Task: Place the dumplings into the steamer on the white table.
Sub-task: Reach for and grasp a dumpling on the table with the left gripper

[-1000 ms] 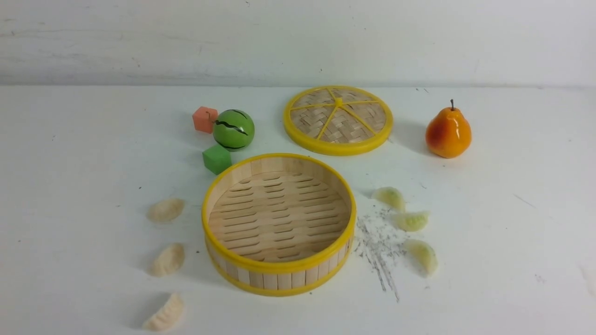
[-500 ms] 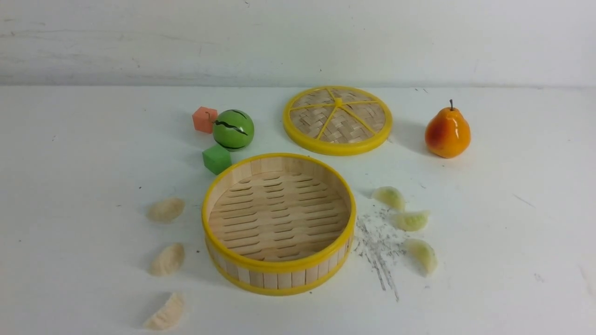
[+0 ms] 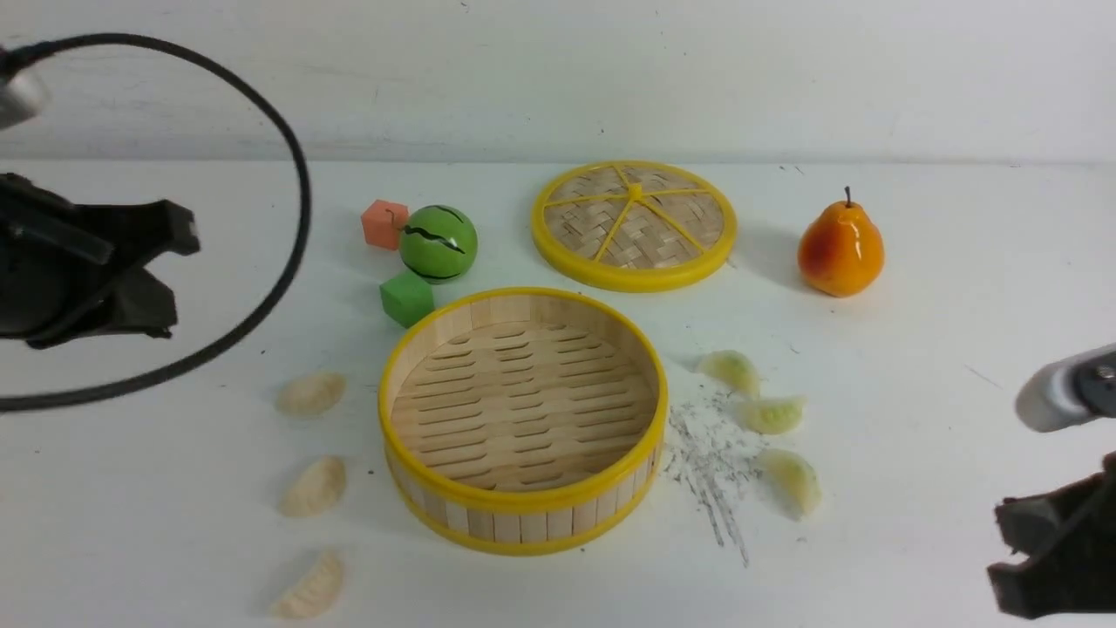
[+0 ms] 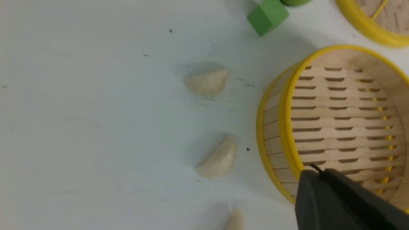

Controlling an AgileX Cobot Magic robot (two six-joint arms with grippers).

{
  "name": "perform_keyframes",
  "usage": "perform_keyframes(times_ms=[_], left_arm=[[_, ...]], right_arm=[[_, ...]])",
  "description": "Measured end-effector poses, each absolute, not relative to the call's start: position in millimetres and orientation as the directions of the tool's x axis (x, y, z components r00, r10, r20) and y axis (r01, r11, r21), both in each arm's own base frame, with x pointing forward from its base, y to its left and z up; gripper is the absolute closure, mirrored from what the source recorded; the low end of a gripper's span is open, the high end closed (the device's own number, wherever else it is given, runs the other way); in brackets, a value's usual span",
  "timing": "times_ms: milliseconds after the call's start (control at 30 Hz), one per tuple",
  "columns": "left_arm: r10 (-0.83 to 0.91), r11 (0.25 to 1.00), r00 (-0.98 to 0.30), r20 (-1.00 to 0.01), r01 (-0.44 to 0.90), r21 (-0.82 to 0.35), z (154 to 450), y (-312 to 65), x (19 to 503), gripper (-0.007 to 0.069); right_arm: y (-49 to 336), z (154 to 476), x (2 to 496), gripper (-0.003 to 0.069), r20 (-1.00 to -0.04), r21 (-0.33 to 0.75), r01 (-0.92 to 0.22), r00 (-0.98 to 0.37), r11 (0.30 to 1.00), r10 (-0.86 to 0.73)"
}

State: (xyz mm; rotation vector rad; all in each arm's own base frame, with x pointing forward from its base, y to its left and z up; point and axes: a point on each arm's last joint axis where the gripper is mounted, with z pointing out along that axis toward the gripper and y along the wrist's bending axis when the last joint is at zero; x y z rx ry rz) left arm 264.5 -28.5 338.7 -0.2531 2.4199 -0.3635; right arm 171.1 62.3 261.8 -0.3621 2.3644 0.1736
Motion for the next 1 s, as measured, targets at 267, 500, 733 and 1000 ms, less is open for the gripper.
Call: perform_keyframes(times_ms=[267,500,733,1000], left_arm=[[-0.117,0.977,-0.853,-0.508,-0.006,-0.215,305,-31,352,0.0601],[0.117,0.978,-0.887,-0.447,0.181,-0.103,260,-33,412,0.0338],[0.237,0.951,-0.889,-0.393,0.295,-0.094,214,-37,441,0.0210],[0.329,0.924,-0.887,-0.324,0.373,-0.082,177,-37,448,0.0276]], right_arm=[[86,247,195,0.0678,-0.542,0.022,-0.395,-0.777,0.918,-0.321],[95,241,205,0.0678,-0.510,0.051,-0.430,-0.787,0.902,-0.346],[96,242,206,0.0677,-0.527,0.051,-0.439,-0.775,0.897,-0.349],[97,243,208,0.0674,-0.549,0.051,-0.437,-0.764,0.898,-0.341]])
